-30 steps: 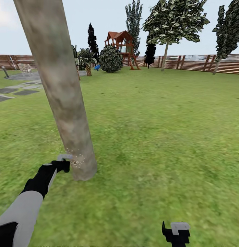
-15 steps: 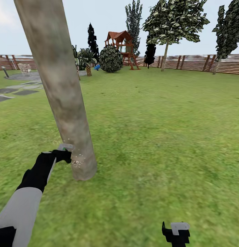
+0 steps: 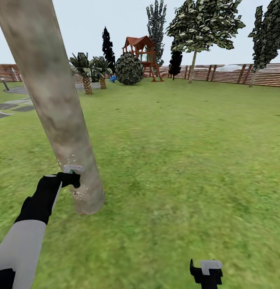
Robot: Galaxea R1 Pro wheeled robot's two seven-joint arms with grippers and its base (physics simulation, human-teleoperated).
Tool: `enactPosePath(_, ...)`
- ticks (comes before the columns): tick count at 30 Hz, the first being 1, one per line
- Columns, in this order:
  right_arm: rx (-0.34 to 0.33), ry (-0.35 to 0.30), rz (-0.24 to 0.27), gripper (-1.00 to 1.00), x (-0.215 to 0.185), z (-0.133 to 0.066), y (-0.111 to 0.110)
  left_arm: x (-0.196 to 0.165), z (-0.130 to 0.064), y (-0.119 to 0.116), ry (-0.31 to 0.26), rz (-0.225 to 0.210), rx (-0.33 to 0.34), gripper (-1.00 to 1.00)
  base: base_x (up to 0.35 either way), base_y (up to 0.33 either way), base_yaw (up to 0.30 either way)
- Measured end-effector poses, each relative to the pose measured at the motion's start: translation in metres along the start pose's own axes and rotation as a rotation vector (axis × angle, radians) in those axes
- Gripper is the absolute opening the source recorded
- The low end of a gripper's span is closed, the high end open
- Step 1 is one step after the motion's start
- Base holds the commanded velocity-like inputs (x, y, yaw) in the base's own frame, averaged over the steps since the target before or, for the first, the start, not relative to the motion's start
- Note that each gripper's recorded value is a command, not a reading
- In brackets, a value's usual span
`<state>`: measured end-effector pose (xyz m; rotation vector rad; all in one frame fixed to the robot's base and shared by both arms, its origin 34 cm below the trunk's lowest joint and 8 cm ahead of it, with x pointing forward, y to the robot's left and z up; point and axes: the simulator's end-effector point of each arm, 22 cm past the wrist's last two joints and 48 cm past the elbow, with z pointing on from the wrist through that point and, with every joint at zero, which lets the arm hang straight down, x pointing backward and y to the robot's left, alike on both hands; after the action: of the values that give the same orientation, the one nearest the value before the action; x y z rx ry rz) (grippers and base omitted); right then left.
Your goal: In the garden, pick up the pesticide atomizer on the floor and spray pesticide onto both trees until each tree trunk is fully covered.
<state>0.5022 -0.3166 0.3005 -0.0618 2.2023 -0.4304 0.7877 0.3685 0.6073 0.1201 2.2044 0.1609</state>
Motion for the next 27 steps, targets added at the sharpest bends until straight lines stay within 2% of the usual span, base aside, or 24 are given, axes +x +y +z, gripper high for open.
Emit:
enactPosePath(5, 0.000, 0.000, 0.000, 1.00, 0.000, 0.000, 0.000, 0.002, 0.000, 0.008, 0.002, -0.013, -0.016, -1.00, -0.092, -0.274, 0.268)
enactPosePath(9, 0.000, 0.000, 0.000, 1.00, 0.000, 0.000, 0.000, 0.032, 0.010, 0.001, 0.062, -0.019, 0.001, -1.00, -0.025, -0.274, 0.225)
enactPosePath(15, 0.000, 0.000, 0.000, 1.00, 0.000, 0.000, 0.000, 0.046, 0.015, -0.008, 0.091, -0.024, 0.012, -1.00, -0.001, -0.274, 0.024)
enactPosePath(17, 0.000, 0.000, 0.000, 1.00, 0.000, 0.000, 0.000, 0.049, 0.015, 0.000, 0.097, -0.023, 0.000, -1.00, 0.000, -0.275, 0.000)
enactPosePath(20, 0.000, 0.000, 0.000, 1.00, 0.000, 0.000, 0.000, 0.059, 0.014, 0.016, 0.108, -0.070, -0.018, -1.00, 0.000, -0.275, 0.000)
enactPosePath(27, 0.000, 0.000, 0.000, 1.00, 0.000, 0.000, 0.000, 0.059, 0.015, 0.014, 0.109, -0.075, -0.015, -1.00, -0.071, -0.274, 0.035)
